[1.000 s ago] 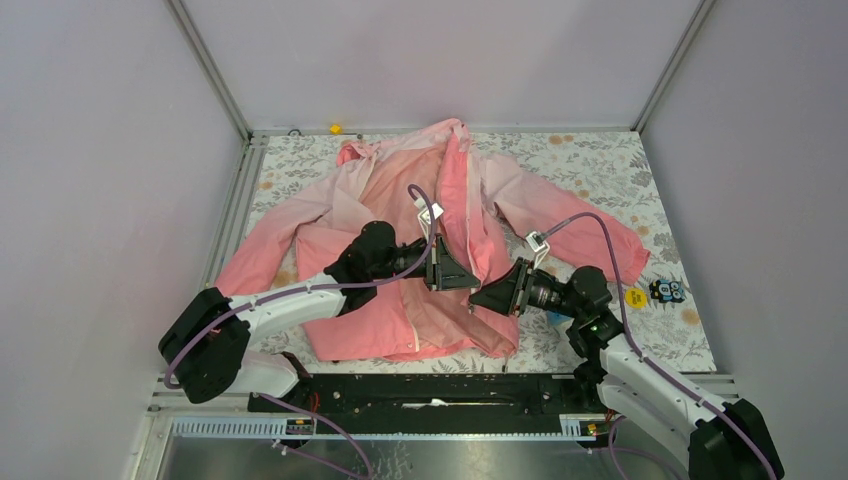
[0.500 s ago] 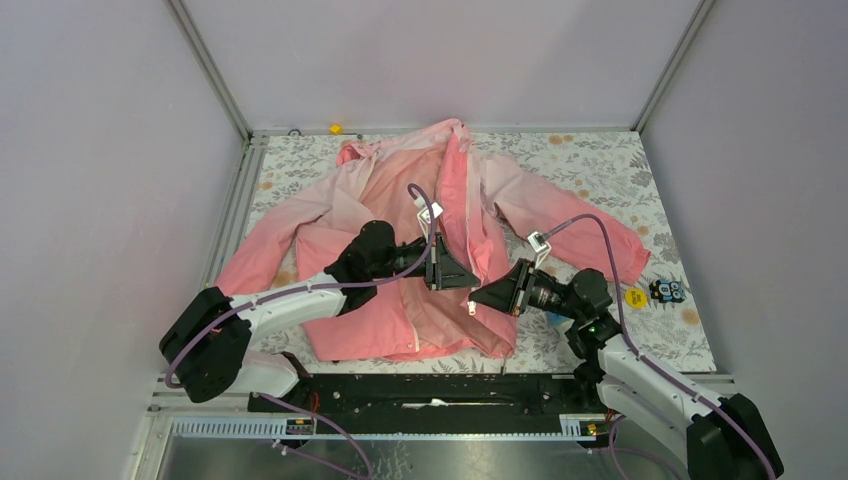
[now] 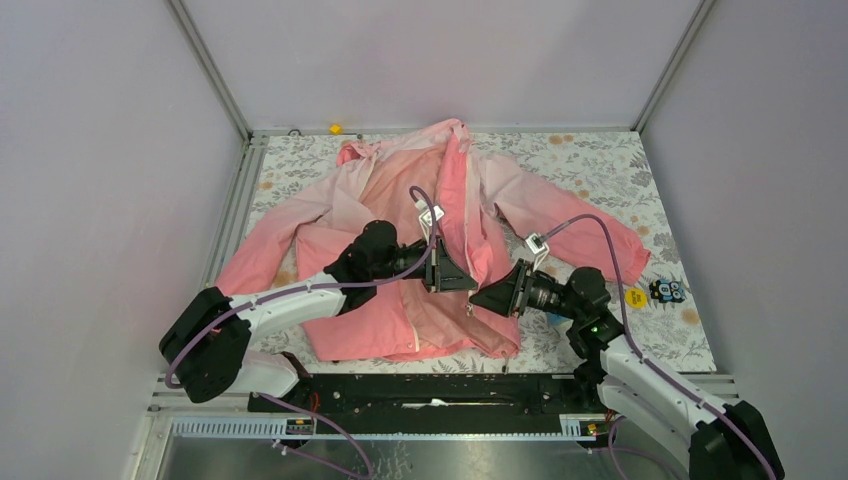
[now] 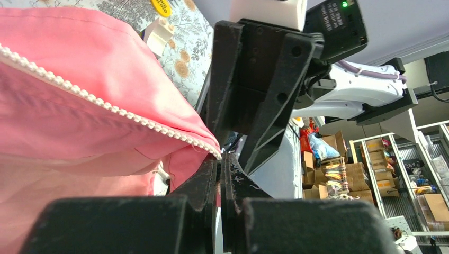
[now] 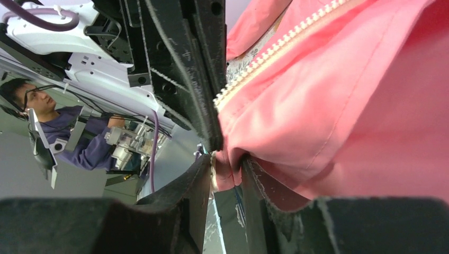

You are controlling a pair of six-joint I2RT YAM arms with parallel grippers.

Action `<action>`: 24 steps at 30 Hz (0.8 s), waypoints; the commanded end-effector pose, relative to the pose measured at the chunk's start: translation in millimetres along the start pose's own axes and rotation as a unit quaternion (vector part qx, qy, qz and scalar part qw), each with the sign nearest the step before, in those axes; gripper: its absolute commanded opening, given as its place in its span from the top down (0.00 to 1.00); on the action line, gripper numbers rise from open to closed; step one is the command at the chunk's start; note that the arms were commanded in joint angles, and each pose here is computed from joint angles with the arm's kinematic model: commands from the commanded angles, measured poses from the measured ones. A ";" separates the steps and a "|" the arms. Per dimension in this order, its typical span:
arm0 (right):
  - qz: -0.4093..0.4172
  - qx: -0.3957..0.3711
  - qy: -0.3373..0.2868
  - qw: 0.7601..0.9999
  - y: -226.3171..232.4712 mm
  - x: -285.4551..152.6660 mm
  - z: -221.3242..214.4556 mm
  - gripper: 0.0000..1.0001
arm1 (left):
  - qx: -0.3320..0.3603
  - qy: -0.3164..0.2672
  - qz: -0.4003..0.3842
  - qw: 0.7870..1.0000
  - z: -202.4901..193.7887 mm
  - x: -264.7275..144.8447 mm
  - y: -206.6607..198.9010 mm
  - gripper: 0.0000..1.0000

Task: Zip up the jacket

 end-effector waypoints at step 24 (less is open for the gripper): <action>-0.195 0.004 0.016 0.981 -22.7 2.8 30.8 0.50 | 0.039 -0.074 0.126 0.989 35.8 6.2 7.2 1.00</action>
Point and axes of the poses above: each gripper's point midway between its finger pads, its own x axis out along the fingers, its own y axis along the line the jaws close on, z = x × y, the point moved 3 cm from there along -x, back along the fingers, and after that the axes turned 5 degrees about -x, right-handed, at the moved point
